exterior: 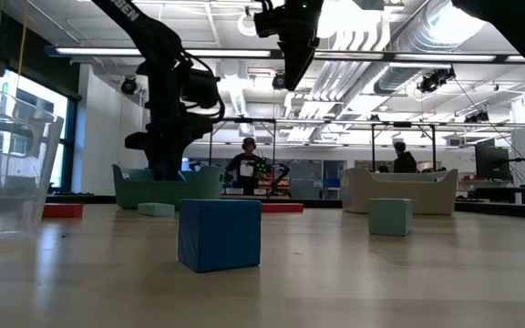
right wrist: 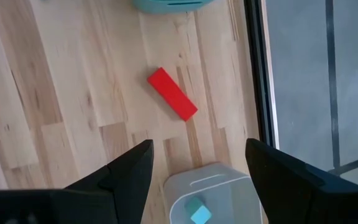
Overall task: Sort & place blocks by color
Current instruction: Put the blue block into the green bin
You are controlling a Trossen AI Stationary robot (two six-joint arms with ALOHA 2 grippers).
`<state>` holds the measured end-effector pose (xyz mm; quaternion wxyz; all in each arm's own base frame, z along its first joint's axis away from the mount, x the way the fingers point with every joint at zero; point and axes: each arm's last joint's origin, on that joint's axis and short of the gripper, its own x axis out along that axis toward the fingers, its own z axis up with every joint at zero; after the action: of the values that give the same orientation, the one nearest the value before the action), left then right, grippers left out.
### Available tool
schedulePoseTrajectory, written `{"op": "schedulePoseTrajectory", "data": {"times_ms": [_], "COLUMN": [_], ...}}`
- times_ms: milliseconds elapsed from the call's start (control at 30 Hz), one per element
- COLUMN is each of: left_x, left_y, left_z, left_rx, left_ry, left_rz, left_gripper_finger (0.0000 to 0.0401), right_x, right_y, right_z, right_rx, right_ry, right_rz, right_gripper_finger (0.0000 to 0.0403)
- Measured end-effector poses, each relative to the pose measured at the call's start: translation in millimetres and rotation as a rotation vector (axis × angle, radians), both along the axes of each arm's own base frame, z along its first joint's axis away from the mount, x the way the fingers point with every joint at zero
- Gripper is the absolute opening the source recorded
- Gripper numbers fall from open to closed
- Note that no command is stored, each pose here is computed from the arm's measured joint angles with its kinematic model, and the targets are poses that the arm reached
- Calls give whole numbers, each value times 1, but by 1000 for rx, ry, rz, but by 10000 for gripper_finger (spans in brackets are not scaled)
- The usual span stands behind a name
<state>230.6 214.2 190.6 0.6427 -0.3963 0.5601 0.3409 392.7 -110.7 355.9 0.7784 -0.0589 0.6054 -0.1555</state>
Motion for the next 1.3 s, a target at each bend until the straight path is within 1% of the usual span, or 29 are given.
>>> {"op": "schedulePoseTrajectory", "data": {"times_ms": [167,300,433,500,833,1000,1300], "left_x": [-2,-3,-4,-4,-10,-10,-10], "left_y": [-2,-2,-6,-6,-2,0,-1], "left_z": [1,3,3,3,3,3,3], "left_rx": [-19,-12,-69,-71,-65,-41,-65], "left_ry": [19,18,5,5,29,53,46], "left_rz": [1,1,-36,-44,12,74,108], "left_gripper_finger": [77,77,77,77,77,77,81], "right_x": [0,0,0,0,1,1,1], "right_y": [0,0,0,0,0,0,0], "right_z": [0,0,0,0,0,0,0], "right_rx": [1,1,2,4,6,10,13], "right_ry": [2,2,1,-5,-17,-23,-26], "right_rz": [0,0,-4,-16,-31,-48,-59], "right_gripper_finger": [245,245,245,245,245,245,245]}}
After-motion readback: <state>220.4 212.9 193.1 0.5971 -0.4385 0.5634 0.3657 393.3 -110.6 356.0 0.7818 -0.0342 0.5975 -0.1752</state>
